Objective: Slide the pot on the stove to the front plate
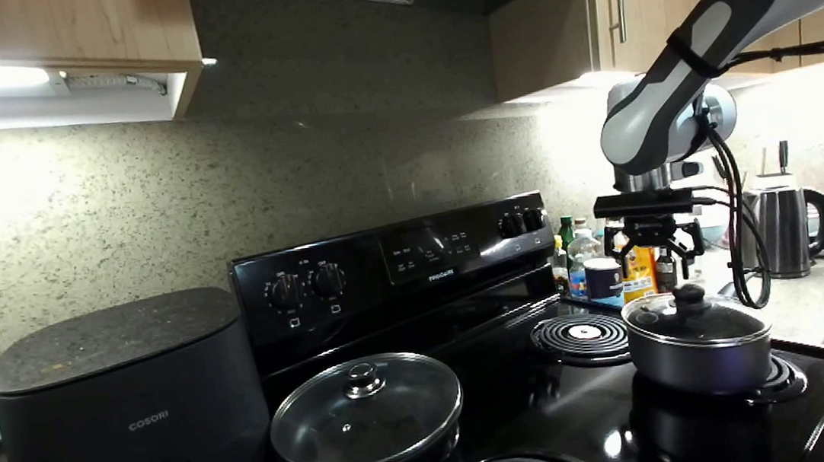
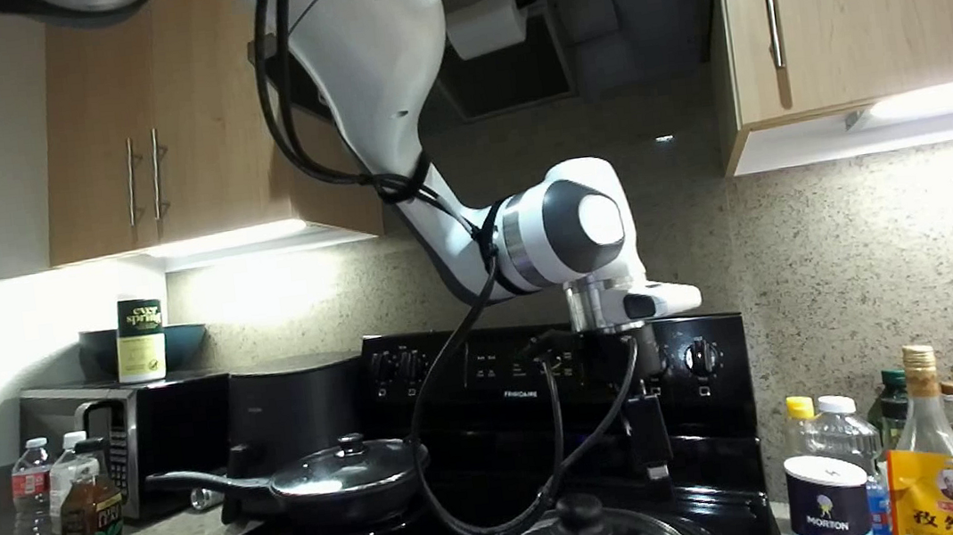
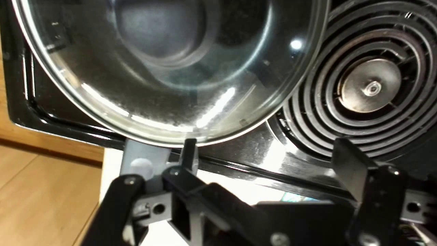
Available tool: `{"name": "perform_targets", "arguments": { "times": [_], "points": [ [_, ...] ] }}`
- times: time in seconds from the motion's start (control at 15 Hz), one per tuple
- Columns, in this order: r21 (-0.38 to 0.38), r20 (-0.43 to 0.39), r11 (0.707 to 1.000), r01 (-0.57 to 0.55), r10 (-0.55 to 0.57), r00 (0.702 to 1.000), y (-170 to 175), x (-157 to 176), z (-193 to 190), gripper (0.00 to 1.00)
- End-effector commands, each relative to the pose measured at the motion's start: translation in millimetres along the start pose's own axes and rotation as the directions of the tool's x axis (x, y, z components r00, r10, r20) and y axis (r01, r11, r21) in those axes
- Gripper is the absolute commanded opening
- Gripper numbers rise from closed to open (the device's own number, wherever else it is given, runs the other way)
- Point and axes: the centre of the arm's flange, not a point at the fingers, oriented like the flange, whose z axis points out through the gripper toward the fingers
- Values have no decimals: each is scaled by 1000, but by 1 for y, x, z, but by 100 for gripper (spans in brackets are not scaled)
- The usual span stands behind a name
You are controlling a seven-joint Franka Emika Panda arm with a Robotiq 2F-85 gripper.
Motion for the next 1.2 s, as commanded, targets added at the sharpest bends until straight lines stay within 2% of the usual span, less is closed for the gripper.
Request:
{"name": "perform_targets", "arguments": {
  "times": [0.0, 0.2, 0.4, 0.6, 0.73, 0.87, 1.07, 1.13],
  "points": [
    [-31, -88, 983, 179, -181, 980, -25, -23, -17, 100],
    [-69, -129, 947, 313, -320, 939, -53, -50, -19, 100],
    [-98, -159, 896, 434, -444, 882, -67, -69, -17, 100],
    [-94, -179, 889, 448, -458, 871, -72, -68, -19, 100],
    [-89, -163, 906, 413, -422, 892, -71, -73, -19, 100],
    [-87, -168, 908, 409, -419, 893, -73, -70, -21, 100],
    [-94, -167, 874, 477, -486, 858, -81, -97, -23, 100],
    [-89, -160, 853, 514, -522, 838, -84, -111, -25, 100]
  ]
}}
